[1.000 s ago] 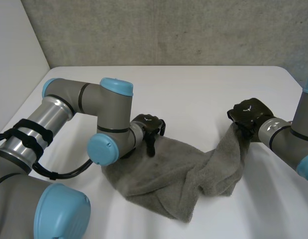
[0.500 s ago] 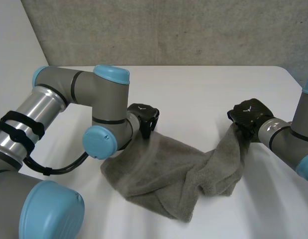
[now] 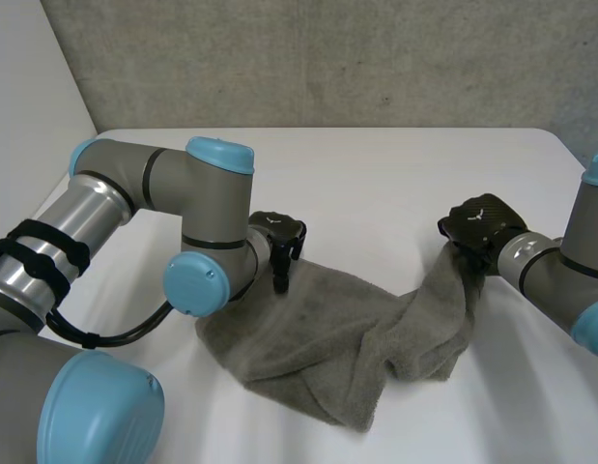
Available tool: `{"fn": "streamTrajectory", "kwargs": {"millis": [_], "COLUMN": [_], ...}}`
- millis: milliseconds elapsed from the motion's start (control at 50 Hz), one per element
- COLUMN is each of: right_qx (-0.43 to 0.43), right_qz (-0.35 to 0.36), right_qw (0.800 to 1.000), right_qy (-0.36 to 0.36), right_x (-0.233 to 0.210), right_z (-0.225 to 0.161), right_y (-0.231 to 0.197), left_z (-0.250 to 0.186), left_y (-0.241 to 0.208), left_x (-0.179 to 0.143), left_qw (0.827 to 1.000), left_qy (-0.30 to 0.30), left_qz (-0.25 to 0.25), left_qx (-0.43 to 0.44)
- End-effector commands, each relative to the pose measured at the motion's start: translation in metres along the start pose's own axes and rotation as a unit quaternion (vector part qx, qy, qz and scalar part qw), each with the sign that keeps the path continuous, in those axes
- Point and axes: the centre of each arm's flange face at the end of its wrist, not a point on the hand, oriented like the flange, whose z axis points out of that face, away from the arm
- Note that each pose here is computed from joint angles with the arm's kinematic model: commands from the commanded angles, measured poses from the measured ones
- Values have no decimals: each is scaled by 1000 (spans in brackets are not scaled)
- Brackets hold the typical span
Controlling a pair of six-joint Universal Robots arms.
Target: Fold the towel.
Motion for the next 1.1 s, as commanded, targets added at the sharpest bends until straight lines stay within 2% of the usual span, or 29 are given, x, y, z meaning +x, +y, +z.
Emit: {"fn": "streamTrajectory", "kwargs": {"millis": [20,420,620,1100], "right_qx": [0,-1,-2,-5], "right_qz": [-4,-3,-4,-3], "right_qw": [1000,1000,1000,1000], "right_qy": [-5,-5,-6,-11], "right_x": [-4,-4,-5,-8], "right_z": [1,1,1,2], "right_y": [0,1,1,4], "left_z": [2,7,2,6], "left_y": [1,7,-1,12], "left_x": [1,4,2,0], "left_qw": [1000,1000,997,998], "left_qy": [-2,-14,-28,-26], "left_qz": [1,2,8,7], "left_qx": [0,16,76,53]}}
